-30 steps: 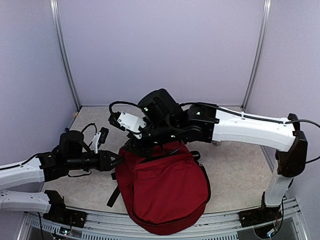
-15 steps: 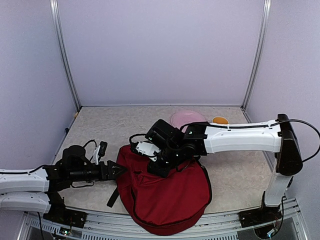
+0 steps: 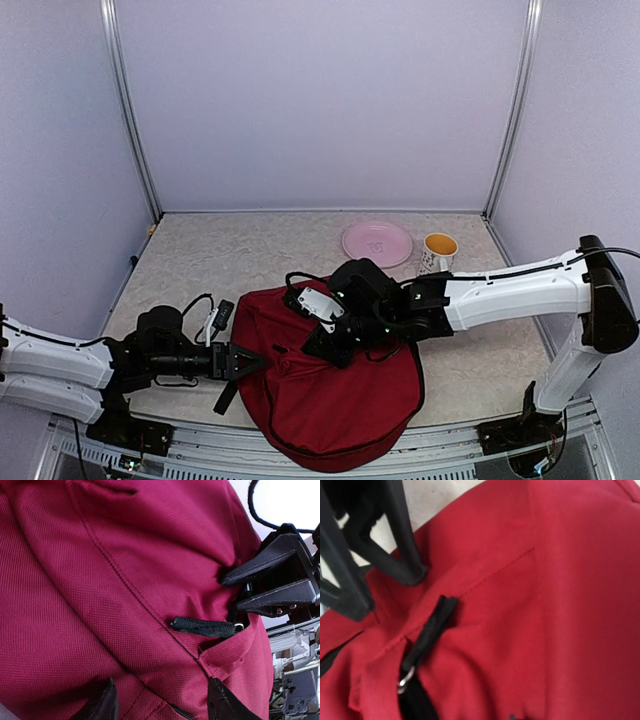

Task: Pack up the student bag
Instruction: Adjust the student bag at the center of the board.

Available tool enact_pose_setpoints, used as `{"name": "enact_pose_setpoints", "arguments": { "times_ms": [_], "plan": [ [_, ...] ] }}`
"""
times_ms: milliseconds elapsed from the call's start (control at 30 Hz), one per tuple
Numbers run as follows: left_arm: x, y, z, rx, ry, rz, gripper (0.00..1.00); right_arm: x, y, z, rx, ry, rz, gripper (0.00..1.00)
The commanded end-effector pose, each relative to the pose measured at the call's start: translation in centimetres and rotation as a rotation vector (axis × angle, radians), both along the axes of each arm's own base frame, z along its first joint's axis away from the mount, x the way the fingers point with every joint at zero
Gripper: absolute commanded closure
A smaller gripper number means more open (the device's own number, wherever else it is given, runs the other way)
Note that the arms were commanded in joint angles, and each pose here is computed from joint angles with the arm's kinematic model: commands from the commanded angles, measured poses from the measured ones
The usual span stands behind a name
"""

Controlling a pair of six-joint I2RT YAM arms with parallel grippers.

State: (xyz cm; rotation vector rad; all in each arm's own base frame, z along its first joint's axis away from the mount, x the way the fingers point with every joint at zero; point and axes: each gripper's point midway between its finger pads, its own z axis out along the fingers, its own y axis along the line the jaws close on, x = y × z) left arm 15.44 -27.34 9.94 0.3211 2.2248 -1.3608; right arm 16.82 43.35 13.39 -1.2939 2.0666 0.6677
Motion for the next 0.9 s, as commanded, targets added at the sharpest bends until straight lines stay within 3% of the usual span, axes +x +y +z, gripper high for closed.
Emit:
{"name": "enact_pose_setpoints", "arguments": {
  "times_ms": [0,333,400,500,567,767,867],
  "plan": [
    [0.2,-0.6,1.3,-0.095,-0.038,0.006,0.43,-1.3,-2.9,-3.8,-0.116,0.096,-0.007,0.72],
    [1.1,-2.6,0.1,-0.069,-0.026,-0.027,0.46,-0.9,-2.5,-2.9,-0.101,0.08,-0.012,0.72],
    [1.0,-2.8,-0.7,-0.058,-0.006,-0.041,0.53,-0.9,-2.6,-2.7,-0.097,0.077,-0.013,0.73],
    [0.5,-3.3,-1.2,-0.073,0.01,-0.072,0.85,-0.7,-2.4,-1.8,-0.08,0.061,-0.007,0.73],
    [0.3,-3.9,-0.8,-0.096,0.004,-0.095,0.99,-0.6,-1.7,-0.3,-0.056,0.05,0.015,0.73],
    [-0.1,-4.6,1.1,-0.132,-0.057,-0.127,1.0,-1.7,2.0,6.4,0.069,0.049,0.165,0.72],
    [0.3,-3.8,2.3,-0.147,-0.11,-0.084,1.0,-1.1,3.1,7.5,0.072,0.054,0.157,0.71]
  ]
}}
